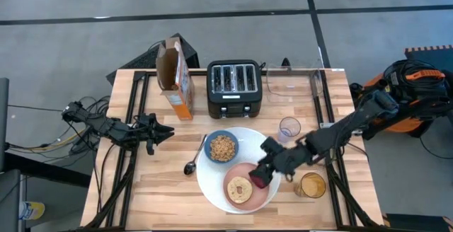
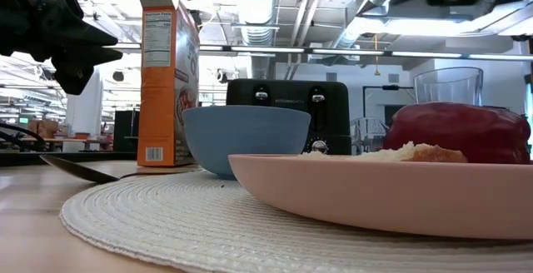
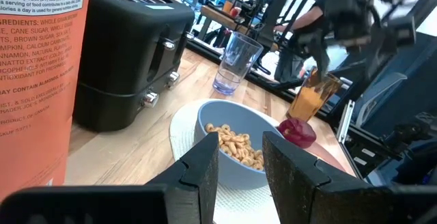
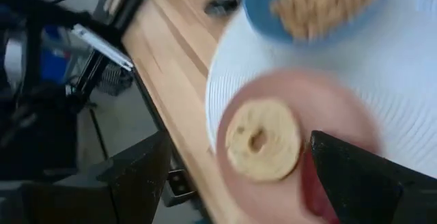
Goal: Arrange a breakfast setting
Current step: Return to Home Position
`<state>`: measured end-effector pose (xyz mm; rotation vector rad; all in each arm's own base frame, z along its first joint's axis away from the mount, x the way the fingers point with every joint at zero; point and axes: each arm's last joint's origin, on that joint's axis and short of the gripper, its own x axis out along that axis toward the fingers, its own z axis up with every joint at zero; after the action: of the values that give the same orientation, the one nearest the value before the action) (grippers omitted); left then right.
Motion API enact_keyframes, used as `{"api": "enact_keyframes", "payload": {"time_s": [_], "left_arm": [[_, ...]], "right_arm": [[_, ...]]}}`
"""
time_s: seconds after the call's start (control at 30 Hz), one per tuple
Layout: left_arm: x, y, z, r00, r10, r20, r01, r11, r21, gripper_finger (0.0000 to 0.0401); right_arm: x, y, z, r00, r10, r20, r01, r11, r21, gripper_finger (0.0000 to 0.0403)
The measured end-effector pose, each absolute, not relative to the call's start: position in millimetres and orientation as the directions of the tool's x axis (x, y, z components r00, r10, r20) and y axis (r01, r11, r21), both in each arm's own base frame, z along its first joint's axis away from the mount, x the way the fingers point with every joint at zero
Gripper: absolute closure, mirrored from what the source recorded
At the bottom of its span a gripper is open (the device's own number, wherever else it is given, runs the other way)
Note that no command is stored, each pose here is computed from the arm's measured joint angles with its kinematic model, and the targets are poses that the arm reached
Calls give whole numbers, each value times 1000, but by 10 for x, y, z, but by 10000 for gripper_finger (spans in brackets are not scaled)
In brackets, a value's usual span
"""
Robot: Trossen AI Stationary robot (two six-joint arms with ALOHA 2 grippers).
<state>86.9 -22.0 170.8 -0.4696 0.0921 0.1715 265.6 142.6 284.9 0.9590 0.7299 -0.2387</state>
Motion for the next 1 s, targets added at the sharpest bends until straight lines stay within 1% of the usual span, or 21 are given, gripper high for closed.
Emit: {"api": "enact_keyframes", "payload": {"time_s": [0.07, 0.13, 0.2, 0.27, 0.37, 0.47, 0.57, 0.67, 0.83, 1.0], "left_arm": [[869, -221, 1707, 981, 143, -128, -186, 878, -442, 301], [869, -220, 1708, 981, 143, -127, -185, 878, -442, 301], [869, -220, 1706, 981, 143, -128, -186, 878, -442, 301], [869, -220, 1707, 981, 143, -128, -186, 878, -442, 301], [869, -220, 1707, 981, 143, -128, -186, 878, -442, 301], [869, -220, 1707, 981, 143, -128, -186, 878, -442, 301], [869, -220, 1707, 981, 143, -128, -186, 878, -442, 301], [870, -220, 1706, 981, 143, -128, -186, 878, -442, 301], [870, -220, 1707, 981, 143, -128, -186, 878, -442, 301], [869, -221, 1707, 981, 143, -128, -185, 878, -442, 301]], "right_arm": [[2613, 1318, 2973, 768, 119, -629, 408, 666, 624, 37], [2570, 1195, 3096, 800, 95, -592, 317, 771, 552, 36], [2505, 1054, 3237, 836, 52, -546, 222, 878, 424, 31], [2431, 895, 3388, 872, 19, -489, 154, 937, 312, 22], [2256, 724, 3573, 903, -7, -430, 124, 961, 246, 7], [2069, 631, 3721, 928, -8, -374, 51, 993, 105, 6], [1842, 506, 3784, 949, -18, -313, 40, 997, 64, 4], [1595, 378, 3677, 964, -46, -263, 69, 994, 80, 4], [1334, 288, 3392, 994, -44, -105, 50, 997, 60, 4], [1177, 243, 3027, 998, -40, -54, 43, 998, 52, 4]]}}
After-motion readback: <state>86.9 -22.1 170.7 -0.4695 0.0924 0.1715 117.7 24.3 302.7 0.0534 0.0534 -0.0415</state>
